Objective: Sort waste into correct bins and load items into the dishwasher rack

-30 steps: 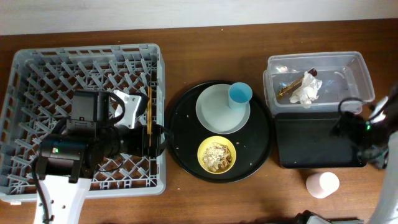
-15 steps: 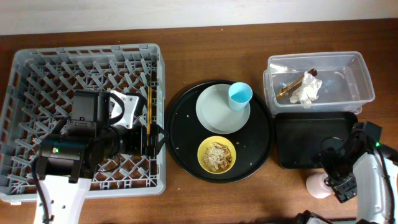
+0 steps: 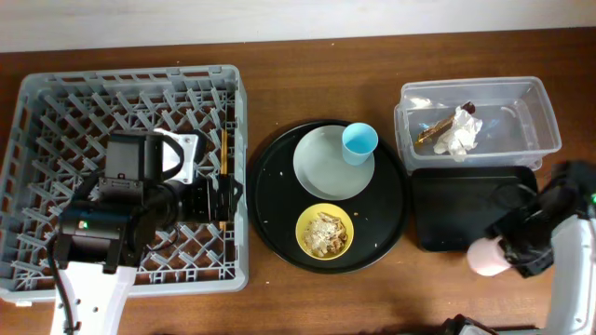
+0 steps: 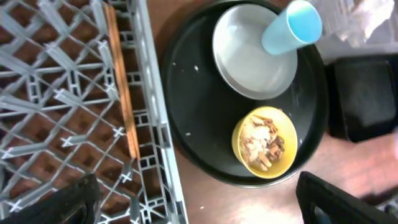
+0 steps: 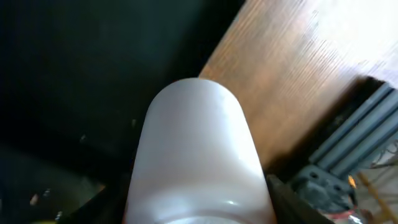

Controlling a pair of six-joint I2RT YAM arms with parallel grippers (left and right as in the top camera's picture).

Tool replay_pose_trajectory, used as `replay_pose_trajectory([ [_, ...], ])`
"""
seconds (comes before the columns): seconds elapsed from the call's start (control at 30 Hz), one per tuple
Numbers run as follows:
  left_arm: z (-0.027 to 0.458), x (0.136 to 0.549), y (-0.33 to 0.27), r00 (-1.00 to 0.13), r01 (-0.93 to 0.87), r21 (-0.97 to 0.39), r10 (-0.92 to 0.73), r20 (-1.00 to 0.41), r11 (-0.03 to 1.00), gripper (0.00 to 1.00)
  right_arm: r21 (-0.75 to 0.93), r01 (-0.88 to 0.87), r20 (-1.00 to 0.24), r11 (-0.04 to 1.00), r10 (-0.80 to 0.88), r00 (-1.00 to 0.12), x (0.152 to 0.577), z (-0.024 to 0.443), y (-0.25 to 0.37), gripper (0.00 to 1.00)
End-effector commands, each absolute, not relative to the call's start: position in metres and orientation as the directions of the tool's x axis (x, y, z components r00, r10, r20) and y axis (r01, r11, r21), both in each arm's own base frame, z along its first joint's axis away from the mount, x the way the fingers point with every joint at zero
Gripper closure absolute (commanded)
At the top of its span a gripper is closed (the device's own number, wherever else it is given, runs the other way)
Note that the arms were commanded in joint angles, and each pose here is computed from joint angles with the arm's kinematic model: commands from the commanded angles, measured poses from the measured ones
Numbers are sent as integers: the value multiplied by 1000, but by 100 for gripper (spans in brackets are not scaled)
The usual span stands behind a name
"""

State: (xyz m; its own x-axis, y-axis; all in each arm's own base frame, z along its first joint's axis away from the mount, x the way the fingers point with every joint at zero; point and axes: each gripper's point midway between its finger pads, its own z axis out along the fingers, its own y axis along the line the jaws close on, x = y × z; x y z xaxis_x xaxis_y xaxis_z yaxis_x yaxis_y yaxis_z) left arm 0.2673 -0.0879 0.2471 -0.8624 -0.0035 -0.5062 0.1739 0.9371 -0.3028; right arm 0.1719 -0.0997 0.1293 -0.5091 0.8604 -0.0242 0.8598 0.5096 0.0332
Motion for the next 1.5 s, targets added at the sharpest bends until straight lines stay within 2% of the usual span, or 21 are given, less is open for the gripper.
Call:
replay_pose_trajectory([
  [0.0, 253, 287, -57, -823, -18, -257, -161, -545, 966, 1, 200, 698, -125, 687, 725, -677, 212, 183, -82, 88],
  [0.07, 258, 301, 3, -729, -269, -199, -335, -597, 942, 1, 340, 453, -235, 824, 541, -808, 255, 219, -29, 89],
  [0.13, 259, 295, 60, -653, -451, -144, -436, -619, 881, 1, 385, 178, -351, 905, 322, -879, 286, 240, 38, 89],
  [0.2, 255, 260, 128, -561, -669, -70, -565, -606, 740, 1, 364, -162, -479, 917, 36, -877, 312, 251, 146, 90],
  [0.23, 253, 252, 138, -537, -705, -73, -599, -595, 705, 1, 306, -253, -506, 918, -68, -860, 321, 251, 189, 90],
  [0.3, 246, 242, 135, -559, -711, -61, -616, -556, 701, 1, 237, -406, -505, 883, -245, -827, 343, 267, 271, 93],
  [0.43, 246, 242, 135, -559, -711, -61, -616, -555, 701, 1, 213, -520, -586, 827, -318, -745, 400, 284, 350, 93],
  [0.53, 246, 242, 135, -559, -711, -61, -616, -555, 701, 1, 226, -546, -655, 807, -289, -698, 436, 259, 392, 93],
  [0.63, 246, 242, 135, -559, -711, -61, -616, -555, 701, 1, 205, -575, -668, 792, -317, -674, 442, 218, 433, 93],
  [0.77, 246, 242, 135, -559, -711, -61, -616, -555, 701, 1, 58, -508, -642, 859, -357, -678, 454, 169, 431, 93],
  [0.9, 246, 242, 135, -559, -711, -61, -616, -555, 701, 1, 39, -491, -604, 870, -371, -705, 459, 142, 422, 93],
  [1.03, 246, 242, 135, -559, -711, -61, -616, -555, 701, 1, 37, -492, -587, 870, -380, -715, 457, 134, 421, 80],
  [1.07, 246, 242, 135, -559, -711, -61, -616, -555, 701, 1, 33, -492, -574, 870, -387, -722, 455, 130, 419, 51],
  [1.1, 246, 242, 135, -559, -711, -61, -616, -555, 701, 1, 32, -493, -574, 870, -388, -721, 454, 130, 419, 43],
  [1.17, 246, 242, 135, -559, -711, -61, -616, -555, 701, 1, 41, -496, -608, 867, -372, -701, 454, 156, 418, 15],
  [1.2, 246, 242, 135, -559, -711, -61, -616, -555, 701, 1, 40, -509, -634, 860, -372, -678, 453, 176, 418, 6],
  [1.23, 246, 242, 135, -559, -711, -61, -616, -555, 701, 1, 44, -511, -656, 858, -361, -663, 452, 195, 416, 1],
  [1.3, 246, 242, 135, -559, -711, -61, -616, -555, 701, 1, 9, -498, -678, 867, -361, -641, 452, 231, 390, 1],
  [1.37, 246, 242, 135, -559, -711, -61, -616, -555, 701, 1, 41, -402, -703, 915, -260, -662, 453, 290, 327, 1],
  [1.4, 246, 242, 135, -559, -711, -61, -616, -555, 701, 1, 37, -314, -669, 949, -210, -713, 446, 314, 262, 1],
  [1.47, 246, 242, 135, -559, -711, -61, -616, -555, 701, 1, 7, -202, -580, 979, -161, -798, 427, 322, 182, 1],
])
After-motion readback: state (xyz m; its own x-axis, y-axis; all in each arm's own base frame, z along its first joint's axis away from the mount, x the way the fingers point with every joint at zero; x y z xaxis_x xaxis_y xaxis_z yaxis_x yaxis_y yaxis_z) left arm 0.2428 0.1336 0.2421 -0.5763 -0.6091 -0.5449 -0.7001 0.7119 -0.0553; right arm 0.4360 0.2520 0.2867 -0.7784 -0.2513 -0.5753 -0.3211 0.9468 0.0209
